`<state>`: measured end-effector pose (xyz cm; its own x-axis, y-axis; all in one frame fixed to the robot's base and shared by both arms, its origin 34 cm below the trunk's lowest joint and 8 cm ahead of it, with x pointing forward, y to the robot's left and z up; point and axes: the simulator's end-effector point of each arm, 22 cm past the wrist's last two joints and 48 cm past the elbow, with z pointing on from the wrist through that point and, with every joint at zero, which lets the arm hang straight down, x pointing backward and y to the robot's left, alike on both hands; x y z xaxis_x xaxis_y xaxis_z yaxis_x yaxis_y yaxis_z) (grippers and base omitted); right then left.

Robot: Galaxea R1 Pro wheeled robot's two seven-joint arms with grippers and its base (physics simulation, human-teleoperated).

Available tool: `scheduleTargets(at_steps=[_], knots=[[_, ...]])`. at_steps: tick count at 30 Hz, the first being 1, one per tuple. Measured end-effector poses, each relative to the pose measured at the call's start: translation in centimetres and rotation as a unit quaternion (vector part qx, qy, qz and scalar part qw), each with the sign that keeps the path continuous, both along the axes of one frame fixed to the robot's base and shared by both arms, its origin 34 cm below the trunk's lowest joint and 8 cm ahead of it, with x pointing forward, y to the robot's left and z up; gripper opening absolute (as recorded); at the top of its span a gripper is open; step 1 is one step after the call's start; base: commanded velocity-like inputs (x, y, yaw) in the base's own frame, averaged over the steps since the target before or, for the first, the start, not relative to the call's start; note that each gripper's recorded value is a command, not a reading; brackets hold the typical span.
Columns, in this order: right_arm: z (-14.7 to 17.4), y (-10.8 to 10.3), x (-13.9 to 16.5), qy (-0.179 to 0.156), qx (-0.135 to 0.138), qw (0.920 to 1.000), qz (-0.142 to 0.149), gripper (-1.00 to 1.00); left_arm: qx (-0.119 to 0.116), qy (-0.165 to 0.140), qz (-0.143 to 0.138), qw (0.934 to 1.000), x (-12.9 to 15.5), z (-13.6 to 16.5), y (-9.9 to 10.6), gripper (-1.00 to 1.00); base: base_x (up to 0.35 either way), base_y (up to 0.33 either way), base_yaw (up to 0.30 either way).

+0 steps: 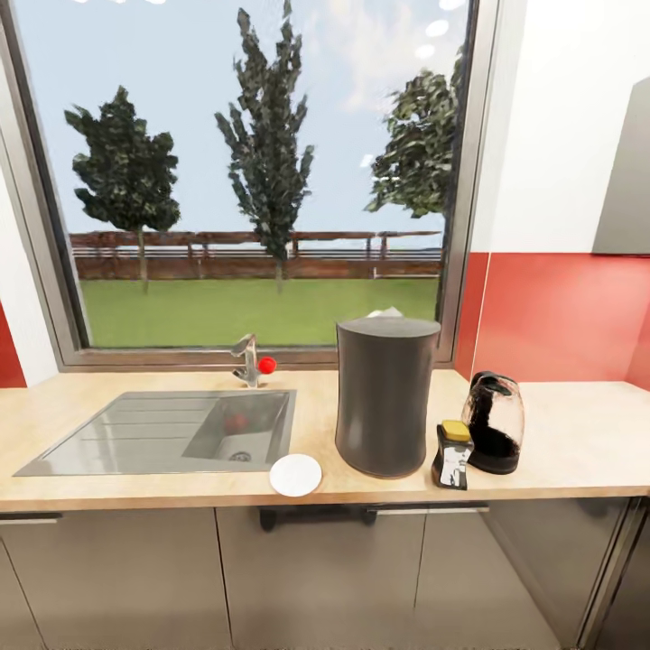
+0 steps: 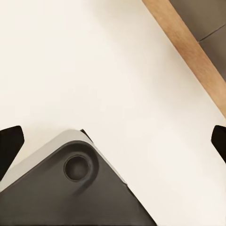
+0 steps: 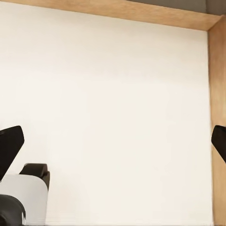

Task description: Set up a coffee station on the kitchen countertop: keep the coffee maker on the countertop, move the bottle of coffee from the kitchen shelf to the counter next to the coffee maker, place a paper coffee filter on top of the coffee maker, put the saucer next to the coffee maker with the coffee cup on the saucer, and place the electric kettle next to the coffee maker.

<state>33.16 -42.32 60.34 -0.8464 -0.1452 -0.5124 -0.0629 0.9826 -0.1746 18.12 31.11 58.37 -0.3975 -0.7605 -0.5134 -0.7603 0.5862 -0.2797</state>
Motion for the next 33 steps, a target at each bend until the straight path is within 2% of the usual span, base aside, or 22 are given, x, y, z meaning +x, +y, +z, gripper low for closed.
scheduleTargets(at_steps=[8, 14, 21, 22, 23, 25, 26, 28, 29, 33], knots=[[0.4, 0.0, -1.8, 0.015, 0.0, 0.9999, 0.0, 1.0, 0.001, 0.007, 0.002, 1.0, -0.6, 0.9, 0.2, 1.0, 0.0, 0.0, 0.0], [0.8, 0.0, -2.5, 0.021, 0.0, 0.9998, 0.001, 1.0, 0.001, 0.013, 0.02, 0.9997, -1.4, 1.6, 0.8, 1.0, 0.0, 0.0, 0.0], [1.3, 0.6, -3.0, 0.027, 0.004, 0.9996, 0.001, 1.0, 0.003, 0.016, 0.061, 0.998, -2.4, 2.4, 2.1, 1.0, 0.0, 0.0, 0.0], [1.4, 0.7, -3.1, 0.028, 0.004, 0.9996, 0.001, 1.0, 0.005, 0.015, 0.088, 0.996, -2.8, 2.6, 2.8, 1.0, 0.0, 0.0, 0.0], [1.4, 0.7, -3.2, 0.029, 0.004, 0.9996, 0.001, 1.0, 0.005, 0.015, 0.097, 0.9951, -3.0, 2.7, 3.0, 1.0, 0.0, 0.0, 0.0], [1.6, 0.8, -3.4, 0.031, 0.005, 0.9995, 0.002, 1.0, 0.003, 0.011, 0.151, 0.9885, -4.0, 3.1, 4.3, 1.0, 0.0, 0.0, 0.0], [1.6, 1.0, -3.5, 0.032, 0.006, 0.9995, 0.002, 1.0, -0.003, -0.01, 0.208, 0.9781, -4.5, 3.5, 5.6, 1.0, 0.0, 0.0, 0.0], [1.7, 1.0, -3.7, 0.034, 0.006, 0.9994, 0.002, 1.0, -0.015, -0.015, 0.24, 0.9706, -5.7, 3.7, 6.1, 1.0, 0.0, 0.0, 0.0], [1.8, 1.0, -3.8, 0.035, 0.006, 0.9994, 0.002, 1.0, -0.027, -0.004, 0.266, 0.9635, -7.7, 3.4, 6.7, 1.0, 0.0, 0.0, 0.0], [2.1, 1.0, -4.1, 0.038, 0.006, 0.9993, 0.002, 1.0, -0.028, 0.006, 0.273, 0.9614, -9.1, 3.7, 7.1, 1.0, 0.0, 0.0, 0.0]])
